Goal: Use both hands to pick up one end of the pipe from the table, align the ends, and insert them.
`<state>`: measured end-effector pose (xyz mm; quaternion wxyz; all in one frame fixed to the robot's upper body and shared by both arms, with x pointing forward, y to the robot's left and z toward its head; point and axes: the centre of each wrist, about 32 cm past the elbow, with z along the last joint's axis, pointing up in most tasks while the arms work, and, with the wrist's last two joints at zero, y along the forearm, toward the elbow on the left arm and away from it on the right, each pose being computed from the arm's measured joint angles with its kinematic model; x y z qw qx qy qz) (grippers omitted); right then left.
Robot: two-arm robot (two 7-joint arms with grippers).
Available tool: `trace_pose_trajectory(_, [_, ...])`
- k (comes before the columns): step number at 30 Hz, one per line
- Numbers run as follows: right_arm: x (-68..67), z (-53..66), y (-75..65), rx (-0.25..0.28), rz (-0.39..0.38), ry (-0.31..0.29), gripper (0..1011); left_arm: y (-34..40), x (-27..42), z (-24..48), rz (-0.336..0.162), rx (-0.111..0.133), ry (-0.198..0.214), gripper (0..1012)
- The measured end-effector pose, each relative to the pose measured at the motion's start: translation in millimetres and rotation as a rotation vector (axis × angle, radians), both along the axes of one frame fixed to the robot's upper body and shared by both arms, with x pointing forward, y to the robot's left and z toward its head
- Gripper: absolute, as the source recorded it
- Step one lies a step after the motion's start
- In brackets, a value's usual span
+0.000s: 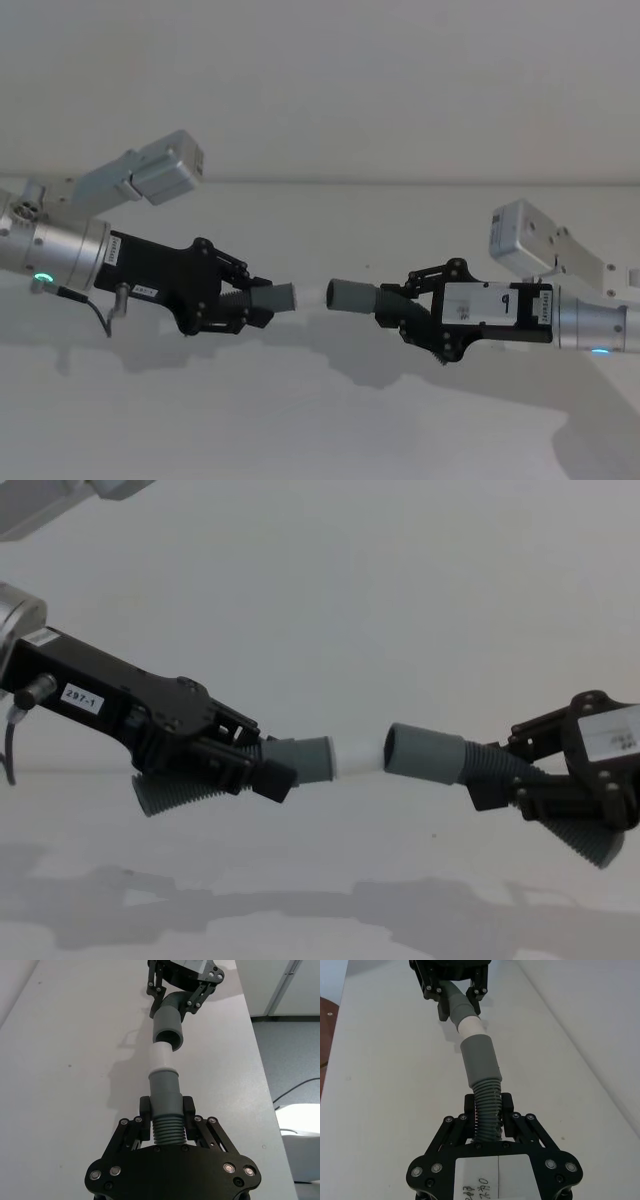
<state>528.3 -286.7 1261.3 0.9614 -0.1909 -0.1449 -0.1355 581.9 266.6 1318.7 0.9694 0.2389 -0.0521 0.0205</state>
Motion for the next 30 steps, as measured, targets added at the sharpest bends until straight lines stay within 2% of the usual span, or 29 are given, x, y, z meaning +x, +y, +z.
trace_pose_trajectory(16, [5.4, -2.7, -1.1, -0.006, 0.003, 0.010, 293, -1.8, 4.9, 0.8, -0.004, 0.013, 0.008, 367])
trace_pose_trajectory(30, [8.5, -3.4, -1.3, -0.014, 0.007, 0.010, 293, 1.7, 5.5, 0.2, 0.011, 0.016, 0.010, 367])
